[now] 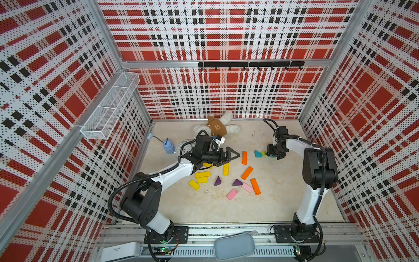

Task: Assemble a carrot with building blocks
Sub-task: Assemble the building block at the center of the board, then adjust the building block at the center of the board.

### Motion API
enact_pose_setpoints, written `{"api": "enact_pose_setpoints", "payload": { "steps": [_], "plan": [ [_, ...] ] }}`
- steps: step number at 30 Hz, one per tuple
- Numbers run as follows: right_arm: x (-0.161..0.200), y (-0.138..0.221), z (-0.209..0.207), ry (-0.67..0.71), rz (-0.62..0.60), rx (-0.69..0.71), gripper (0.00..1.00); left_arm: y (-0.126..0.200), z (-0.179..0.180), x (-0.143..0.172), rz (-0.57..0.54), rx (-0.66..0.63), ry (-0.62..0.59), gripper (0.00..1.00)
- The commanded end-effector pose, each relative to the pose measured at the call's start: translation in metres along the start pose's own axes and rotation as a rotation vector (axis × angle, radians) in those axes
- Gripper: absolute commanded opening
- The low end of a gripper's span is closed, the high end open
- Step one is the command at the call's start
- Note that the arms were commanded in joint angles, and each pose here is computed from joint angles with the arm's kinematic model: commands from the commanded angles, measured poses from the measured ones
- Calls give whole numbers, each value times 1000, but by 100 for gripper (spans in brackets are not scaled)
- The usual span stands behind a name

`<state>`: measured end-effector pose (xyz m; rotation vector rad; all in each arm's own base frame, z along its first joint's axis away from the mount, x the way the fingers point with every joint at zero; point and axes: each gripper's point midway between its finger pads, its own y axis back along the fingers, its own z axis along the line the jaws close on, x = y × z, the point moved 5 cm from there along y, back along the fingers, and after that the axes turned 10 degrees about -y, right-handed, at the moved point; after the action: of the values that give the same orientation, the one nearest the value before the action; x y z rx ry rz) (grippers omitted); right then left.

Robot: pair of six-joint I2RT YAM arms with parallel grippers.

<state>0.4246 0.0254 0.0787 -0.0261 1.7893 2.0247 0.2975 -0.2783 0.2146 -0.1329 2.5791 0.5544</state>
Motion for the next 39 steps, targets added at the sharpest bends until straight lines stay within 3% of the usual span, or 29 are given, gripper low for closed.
{"api": "enact_pose_setpoints", "payload": {
  "steps": [1, 18, 27, 32, 39],
  "plan": [
    [-11, 17, 9, -13, -53, -70, 58, -4, -11, -9, -12, 34, -37, 100],
    [-14, 26, 15, -35, -66, -110, 59, -5, -13, -7, -6, 38, -39, 100],
    [-16, 52, 10, -58, -133, -75, 59, -2, -16, -9, -20, 40, -53, 99],
    [-5, 81, 15, -53, -190, -66, 59, 14, -12, -19, -93, -14, -58, 100],
    [35, 115, 56, 121, -201, -32, 54, 58, 3, -44, -264, -117, -35, 100]
  ]
}}
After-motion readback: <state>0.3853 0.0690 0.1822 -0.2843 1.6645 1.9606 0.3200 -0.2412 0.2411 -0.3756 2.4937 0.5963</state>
